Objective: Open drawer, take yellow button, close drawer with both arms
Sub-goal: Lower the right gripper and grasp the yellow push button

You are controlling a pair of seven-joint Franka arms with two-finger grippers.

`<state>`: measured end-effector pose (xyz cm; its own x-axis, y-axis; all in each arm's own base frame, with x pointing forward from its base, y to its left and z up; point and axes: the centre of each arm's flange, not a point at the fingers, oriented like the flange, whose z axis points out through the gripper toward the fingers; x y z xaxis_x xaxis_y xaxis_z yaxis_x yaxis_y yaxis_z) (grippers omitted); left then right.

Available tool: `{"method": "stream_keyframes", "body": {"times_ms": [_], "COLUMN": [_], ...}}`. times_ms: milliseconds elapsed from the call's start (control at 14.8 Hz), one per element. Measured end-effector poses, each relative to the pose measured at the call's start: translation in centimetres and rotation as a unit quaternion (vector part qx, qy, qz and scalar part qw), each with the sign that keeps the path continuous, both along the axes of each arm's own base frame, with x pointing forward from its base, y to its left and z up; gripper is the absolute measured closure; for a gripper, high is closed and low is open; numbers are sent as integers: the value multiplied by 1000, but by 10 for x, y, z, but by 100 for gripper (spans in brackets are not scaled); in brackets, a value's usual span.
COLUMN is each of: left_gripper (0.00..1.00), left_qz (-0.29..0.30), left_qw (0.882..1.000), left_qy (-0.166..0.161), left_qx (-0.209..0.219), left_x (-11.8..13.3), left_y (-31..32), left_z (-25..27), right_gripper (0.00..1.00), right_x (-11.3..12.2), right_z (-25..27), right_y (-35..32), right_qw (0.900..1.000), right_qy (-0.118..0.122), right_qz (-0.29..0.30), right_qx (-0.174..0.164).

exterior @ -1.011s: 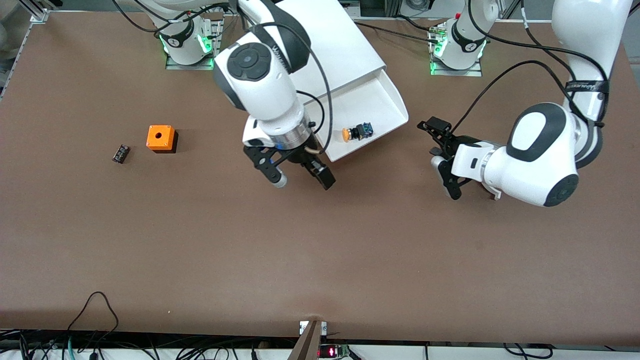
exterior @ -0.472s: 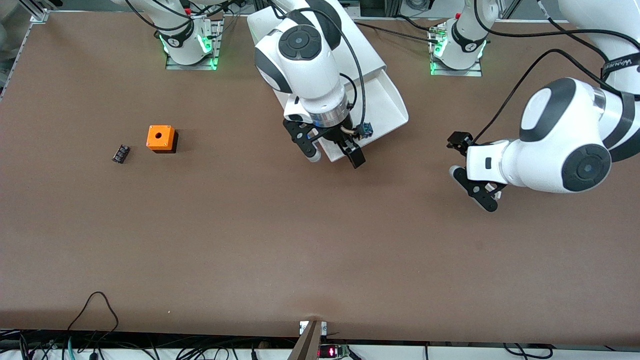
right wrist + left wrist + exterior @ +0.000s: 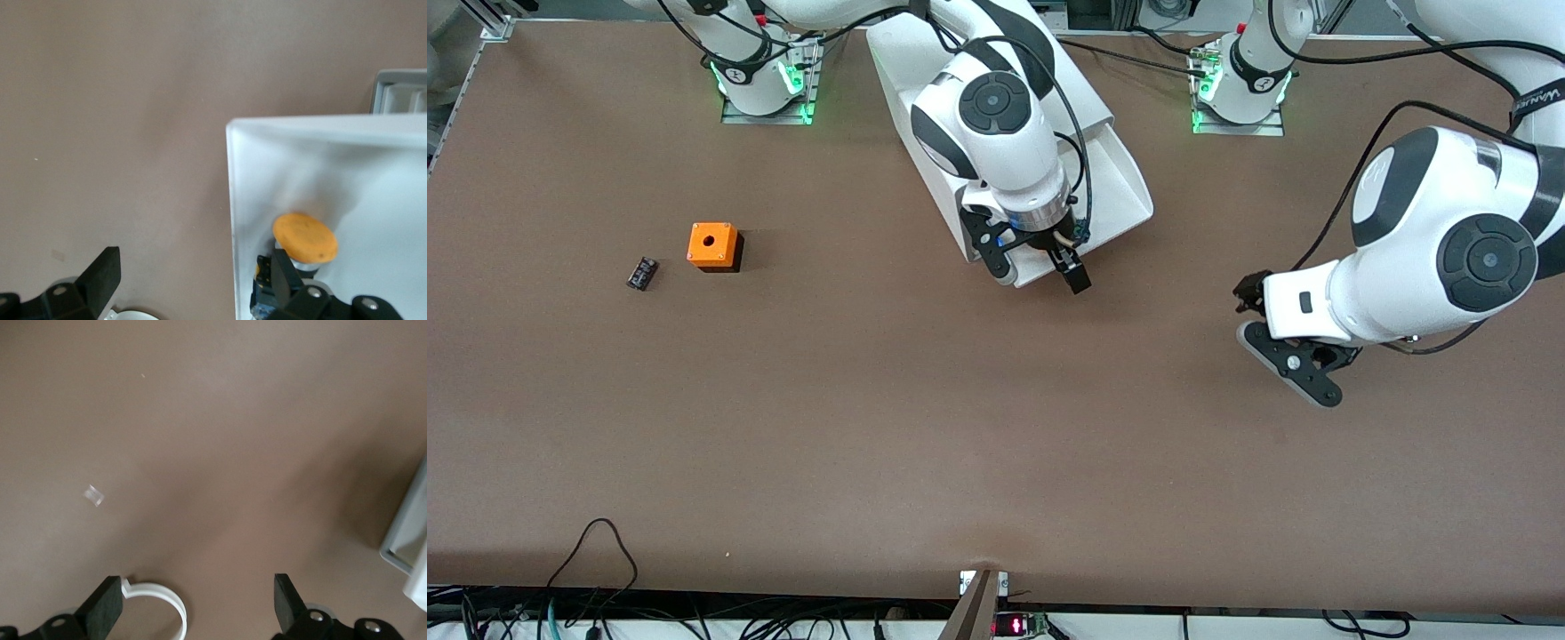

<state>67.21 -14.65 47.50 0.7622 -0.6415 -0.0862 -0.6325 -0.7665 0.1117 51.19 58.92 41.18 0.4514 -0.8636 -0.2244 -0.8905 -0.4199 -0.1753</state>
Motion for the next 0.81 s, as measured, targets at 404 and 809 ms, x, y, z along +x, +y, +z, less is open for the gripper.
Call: {"method": "stream_keyframes", "body": {"times_ms": [404, 809], "left_gripper": [0, 0], "left_qz": [65, 72], "left_qw": [998, 997], "left_qy": [2, 2], "left_qx": [7, 8], "left_x": [4, 4], "left_y": [2, 1], "left_z": [-7, -7], "right_gripper": [0, 0], "right_x": [-22, -38], "right_z": [-1, -2], "right_y": [10, 17], "right_qw": [999, 997], "right_qy": [31, 49], "right_qz": [11, 18], "right_qx": [-28, -48]}}
